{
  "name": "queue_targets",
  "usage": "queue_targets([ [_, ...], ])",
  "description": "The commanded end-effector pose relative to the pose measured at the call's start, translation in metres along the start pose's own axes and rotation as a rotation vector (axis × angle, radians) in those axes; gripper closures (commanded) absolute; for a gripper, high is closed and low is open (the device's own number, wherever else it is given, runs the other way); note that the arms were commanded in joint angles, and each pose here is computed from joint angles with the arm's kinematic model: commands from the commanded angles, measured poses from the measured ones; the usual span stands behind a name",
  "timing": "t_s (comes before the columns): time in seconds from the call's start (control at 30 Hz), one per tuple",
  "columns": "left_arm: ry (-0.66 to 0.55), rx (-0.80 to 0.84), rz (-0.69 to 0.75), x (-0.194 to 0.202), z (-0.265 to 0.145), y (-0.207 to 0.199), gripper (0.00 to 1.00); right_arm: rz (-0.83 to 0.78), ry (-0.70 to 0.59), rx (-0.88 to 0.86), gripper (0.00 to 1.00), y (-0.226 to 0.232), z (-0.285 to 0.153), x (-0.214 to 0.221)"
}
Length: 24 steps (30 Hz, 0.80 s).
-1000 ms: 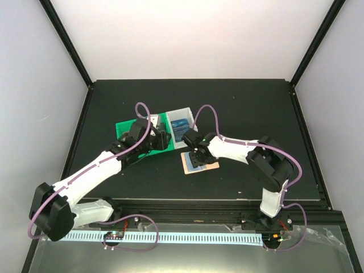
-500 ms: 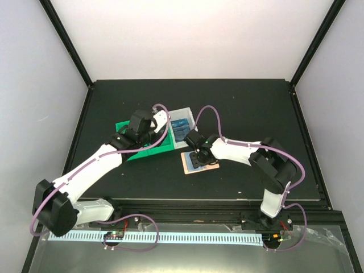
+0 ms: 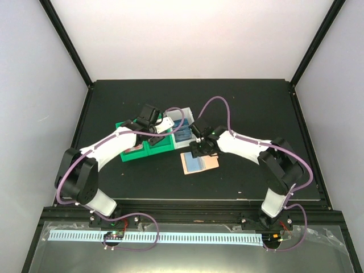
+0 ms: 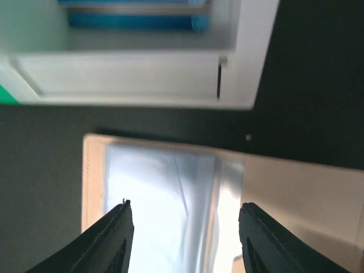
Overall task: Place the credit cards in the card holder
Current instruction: Adjust the storage box at the center of the board.
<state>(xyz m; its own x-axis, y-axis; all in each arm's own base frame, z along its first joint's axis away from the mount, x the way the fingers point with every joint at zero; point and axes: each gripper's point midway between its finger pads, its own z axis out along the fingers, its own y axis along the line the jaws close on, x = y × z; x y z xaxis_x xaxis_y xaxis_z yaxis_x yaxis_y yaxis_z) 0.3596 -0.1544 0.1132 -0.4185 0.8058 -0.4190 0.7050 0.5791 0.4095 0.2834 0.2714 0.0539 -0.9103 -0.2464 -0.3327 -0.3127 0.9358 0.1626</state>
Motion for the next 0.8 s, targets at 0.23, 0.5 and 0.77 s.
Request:
queue_targets([
  [0.23,0.021,-0.048,0.09,-0.024,0.017,0.032,0.43,0.117,-0.141,-0.192,0.48,0.04,-0.013,-0.055],
  [0.5,-0.064,-0.068,-0.013,-0.032,-0.006,0.057,0.38,0.093,-0.199,-0.283,0.45,0.065,-0.013,-0.085],
  [0.77,-0.186,-0.173,-0.272,-0.027,-0.049,0.111,0.27,-0.015,-0.264,-0.241,0.44,0.081,0.002,-0.117],
])
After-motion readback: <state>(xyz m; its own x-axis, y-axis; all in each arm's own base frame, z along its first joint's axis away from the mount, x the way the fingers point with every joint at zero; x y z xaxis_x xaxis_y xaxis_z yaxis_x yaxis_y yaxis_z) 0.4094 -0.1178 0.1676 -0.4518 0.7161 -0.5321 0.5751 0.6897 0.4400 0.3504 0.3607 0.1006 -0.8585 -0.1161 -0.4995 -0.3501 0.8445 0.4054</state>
